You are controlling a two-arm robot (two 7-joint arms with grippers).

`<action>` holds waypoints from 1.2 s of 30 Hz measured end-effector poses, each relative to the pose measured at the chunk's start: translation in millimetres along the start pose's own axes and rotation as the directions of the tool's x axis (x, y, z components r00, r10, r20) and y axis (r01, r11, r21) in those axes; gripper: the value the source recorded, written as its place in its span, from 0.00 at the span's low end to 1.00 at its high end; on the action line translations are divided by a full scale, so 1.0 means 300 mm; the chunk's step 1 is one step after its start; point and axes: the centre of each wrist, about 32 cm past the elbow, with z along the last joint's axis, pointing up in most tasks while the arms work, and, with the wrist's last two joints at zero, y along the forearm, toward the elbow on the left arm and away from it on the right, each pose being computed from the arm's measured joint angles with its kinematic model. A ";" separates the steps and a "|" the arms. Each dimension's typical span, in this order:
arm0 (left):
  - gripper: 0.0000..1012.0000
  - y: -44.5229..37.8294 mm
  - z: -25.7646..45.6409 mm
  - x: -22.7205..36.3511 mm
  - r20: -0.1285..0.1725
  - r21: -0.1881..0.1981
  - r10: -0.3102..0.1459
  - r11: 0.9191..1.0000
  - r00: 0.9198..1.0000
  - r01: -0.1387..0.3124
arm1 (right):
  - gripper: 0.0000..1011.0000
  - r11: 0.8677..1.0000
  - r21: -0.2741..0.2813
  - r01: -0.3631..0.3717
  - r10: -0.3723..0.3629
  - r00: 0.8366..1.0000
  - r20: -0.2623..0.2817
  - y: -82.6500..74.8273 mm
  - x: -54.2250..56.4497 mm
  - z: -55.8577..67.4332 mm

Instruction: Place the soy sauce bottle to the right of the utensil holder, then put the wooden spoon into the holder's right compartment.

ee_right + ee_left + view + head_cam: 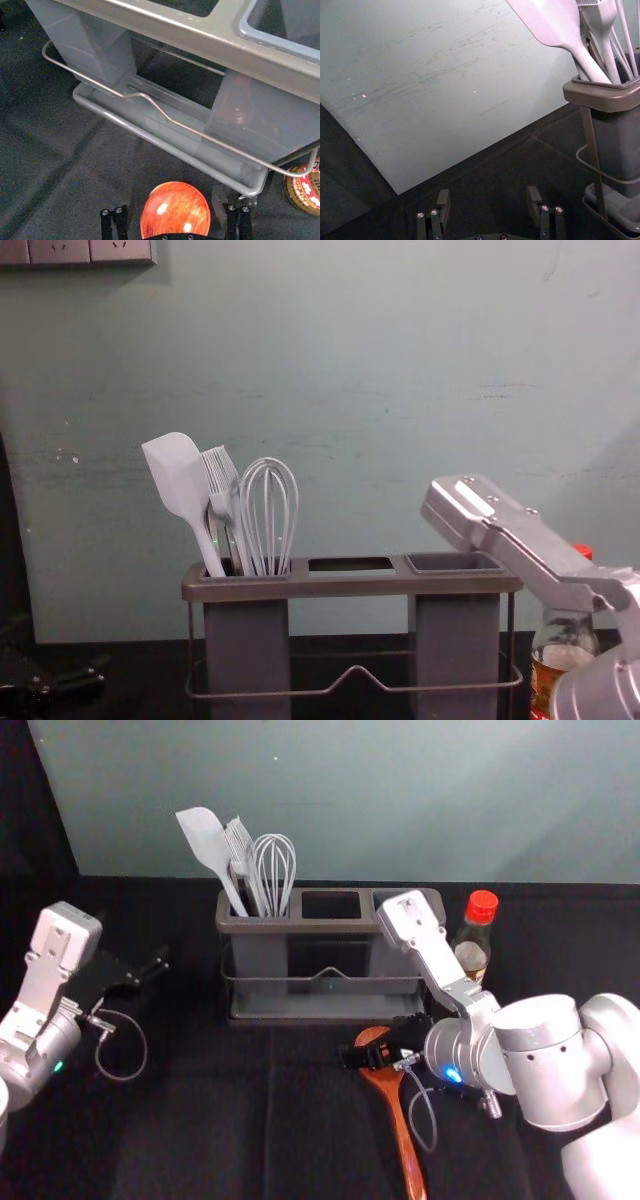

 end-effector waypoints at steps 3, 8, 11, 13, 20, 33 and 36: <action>0.99 0.000 0.000 0.000 0.000 0.000 0.000 1.000 1.000 0.000 | 0.99 1.000 -0.001 0.005 -0.005 1.000 0.004 0.005 -0.002 0.003; 0.99 0.000 0.000 0.000 0.000 0.000 0.000 1.000 1.000 0.000 | 0.99 1.000 -0.003 0.015 -0.015 1.000 0.011 0.007 -0.005 0.003; 0.99 0.000 0.000 0.000 0.000 0.000 0.000 1.000 1.000 0.000 | 0.99 1.000 -0.008 0.019 -0.019 1.000 0.016 0.010 -0.006 0.001; 0.99 0.000 0.000 0.000 0.000 0.000 0.000 1.000 1.000 0.000 | 0.99 1.000 -0.010 0.019 -0.019 1.000 0.019 0.013 -0.007 -0.001; 0.99 0.000 0.000 0.000 0.000 0.000 0.000 1.000 1.000 0.000 | 0.99 1.000 -0.015 0.019 -0.018 1.000 0.021 0.020 -0.006 -0.005; 0.99 0.000 0.000 0.000 0.000 0.000 0.000 1.000 1.000 0.000 | 0.99 0.999 -0.025 0.021 -0.021 1.000 0.008 0.021 0.005 -0.025; 0.99 0.000 0.000 0.000 0.000 0.000 0.000 1.000 1.000 0.000 | 0.99 1.000 -0.025 0.017 -0.017 1.000 0.007 0.020 0.006 -0.026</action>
